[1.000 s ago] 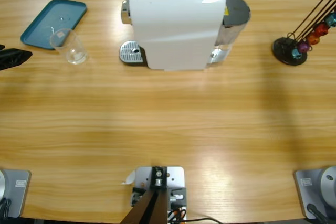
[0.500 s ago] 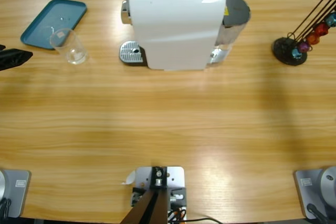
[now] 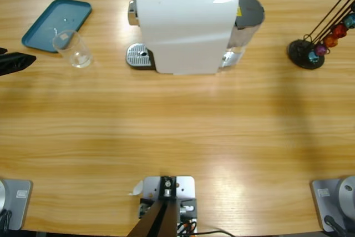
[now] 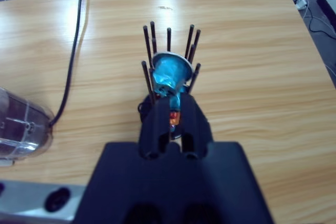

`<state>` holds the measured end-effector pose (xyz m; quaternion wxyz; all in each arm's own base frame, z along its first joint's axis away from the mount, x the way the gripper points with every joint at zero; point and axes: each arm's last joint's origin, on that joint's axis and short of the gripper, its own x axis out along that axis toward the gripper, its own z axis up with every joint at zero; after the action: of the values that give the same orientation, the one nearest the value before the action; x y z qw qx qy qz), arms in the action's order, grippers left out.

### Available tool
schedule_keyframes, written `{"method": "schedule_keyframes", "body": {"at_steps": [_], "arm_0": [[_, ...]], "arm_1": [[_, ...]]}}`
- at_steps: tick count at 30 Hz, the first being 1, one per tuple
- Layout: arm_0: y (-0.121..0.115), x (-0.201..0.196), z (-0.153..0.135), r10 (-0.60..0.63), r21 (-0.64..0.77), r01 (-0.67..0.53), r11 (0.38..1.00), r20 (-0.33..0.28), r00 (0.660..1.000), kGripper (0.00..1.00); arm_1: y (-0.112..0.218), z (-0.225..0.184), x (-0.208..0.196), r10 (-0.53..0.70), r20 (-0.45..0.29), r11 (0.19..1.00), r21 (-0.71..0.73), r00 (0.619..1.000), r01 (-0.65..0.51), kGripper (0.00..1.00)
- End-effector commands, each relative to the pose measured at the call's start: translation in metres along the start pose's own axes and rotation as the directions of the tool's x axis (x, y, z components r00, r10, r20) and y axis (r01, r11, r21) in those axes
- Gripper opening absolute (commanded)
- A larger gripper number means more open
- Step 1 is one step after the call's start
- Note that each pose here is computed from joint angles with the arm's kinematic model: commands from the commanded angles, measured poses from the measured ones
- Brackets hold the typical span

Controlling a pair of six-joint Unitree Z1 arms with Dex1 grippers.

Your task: Pour coffee

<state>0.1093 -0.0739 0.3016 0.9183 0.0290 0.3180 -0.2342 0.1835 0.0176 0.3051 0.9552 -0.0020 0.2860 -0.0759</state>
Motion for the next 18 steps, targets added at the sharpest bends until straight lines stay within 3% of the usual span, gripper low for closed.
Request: {"method": "schedule_keyframes", "body": {"at_steps": [1,9,13,18], "arm_0": [[-0.001,0.009,-0.009,-0.019,0.019,0.02,1.0,-0.047,0.999,0.927],[-0.002,0.009,-0.009,-0.027,0.019,0.028,0.999,-0.047,0.999,0.927],[-0.002,0.009,-0.009,-0.029,0.019,0.03,0.999,-0.049,0.998,0.927],[-0.002,0.009,-0.009,-0.029,0.02,0.03,0.999,-0.049,0.998,0.927]], "arm_1": [[-0.011,-0.01,-0.011,-0.079,-0.028,0.997,-0.003,0.997,0.079,0.861],[-0.009,-0.006,-0.009,-0.06,-0.03,0.998,-0.002,0.998,0.06,0.853],[-0.004,0.008,0.0,-0.053,-0.023,0.999,-0.001,0.998,0.053,0.761],[0.001,0.022,0.01,-0.049,-0.022,0.999,-0.005,0.999,0.049,0.757]]}}
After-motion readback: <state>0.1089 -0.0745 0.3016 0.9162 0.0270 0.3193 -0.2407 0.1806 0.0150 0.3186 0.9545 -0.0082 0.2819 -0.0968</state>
